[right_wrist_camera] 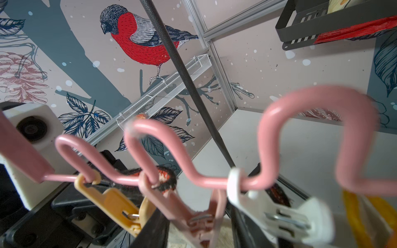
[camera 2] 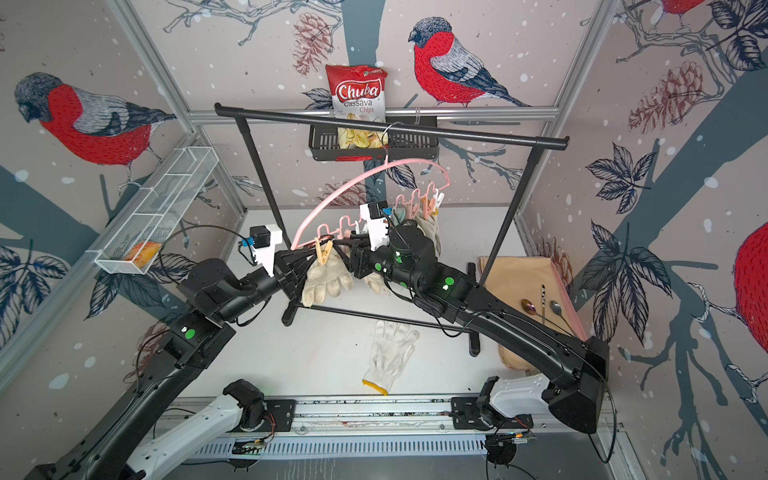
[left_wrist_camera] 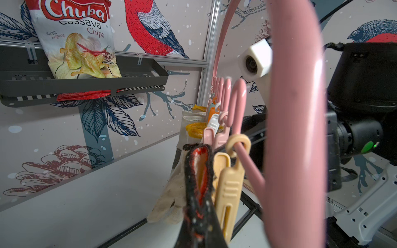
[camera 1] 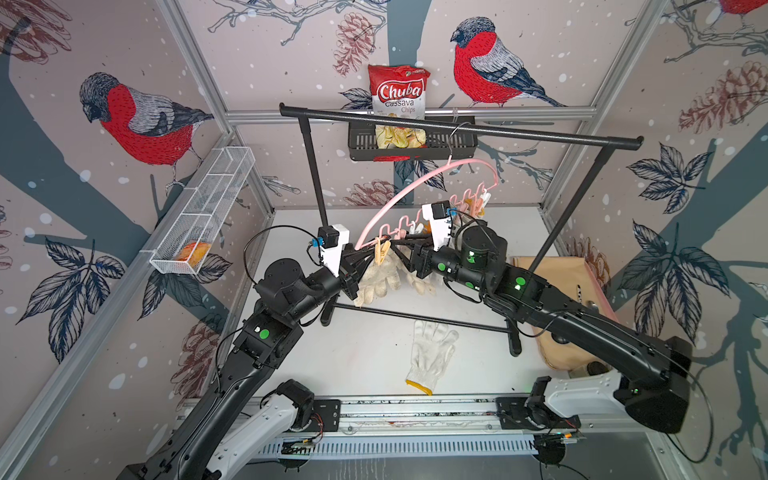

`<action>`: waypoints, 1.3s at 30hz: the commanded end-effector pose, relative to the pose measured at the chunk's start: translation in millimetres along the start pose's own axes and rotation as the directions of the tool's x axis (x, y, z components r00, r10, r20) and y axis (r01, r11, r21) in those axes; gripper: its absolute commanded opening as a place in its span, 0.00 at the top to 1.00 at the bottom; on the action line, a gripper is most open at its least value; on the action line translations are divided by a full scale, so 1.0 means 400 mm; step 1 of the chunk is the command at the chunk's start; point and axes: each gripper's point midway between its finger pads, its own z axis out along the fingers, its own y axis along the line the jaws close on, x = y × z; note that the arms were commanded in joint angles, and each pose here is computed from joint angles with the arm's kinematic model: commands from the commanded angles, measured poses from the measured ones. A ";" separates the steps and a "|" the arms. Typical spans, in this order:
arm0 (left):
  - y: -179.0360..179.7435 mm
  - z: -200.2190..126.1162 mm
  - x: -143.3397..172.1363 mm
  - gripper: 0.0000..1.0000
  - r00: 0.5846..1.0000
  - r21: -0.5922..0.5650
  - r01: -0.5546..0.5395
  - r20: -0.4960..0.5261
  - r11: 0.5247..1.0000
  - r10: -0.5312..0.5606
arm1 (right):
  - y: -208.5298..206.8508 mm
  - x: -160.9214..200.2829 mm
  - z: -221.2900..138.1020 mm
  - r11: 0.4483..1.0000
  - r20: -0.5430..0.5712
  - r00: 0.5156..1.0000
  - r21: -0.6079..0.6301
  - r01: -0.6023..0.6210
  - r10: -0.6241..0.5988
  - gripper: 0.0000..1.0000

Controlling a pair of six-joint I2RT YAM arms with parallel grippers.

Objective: Clip the gloves onto a hanger to dry
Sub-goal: Open the clamp at the hanger.

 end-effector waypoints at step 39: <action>-0.041 -0.018 0.064 1.00 0.998 0.098 -0.005 -0.056 0.995 0.010 | 0.014 -0.051 0.019 0.997 0.039 0.997 -0.038 0.063 -0.062 0.73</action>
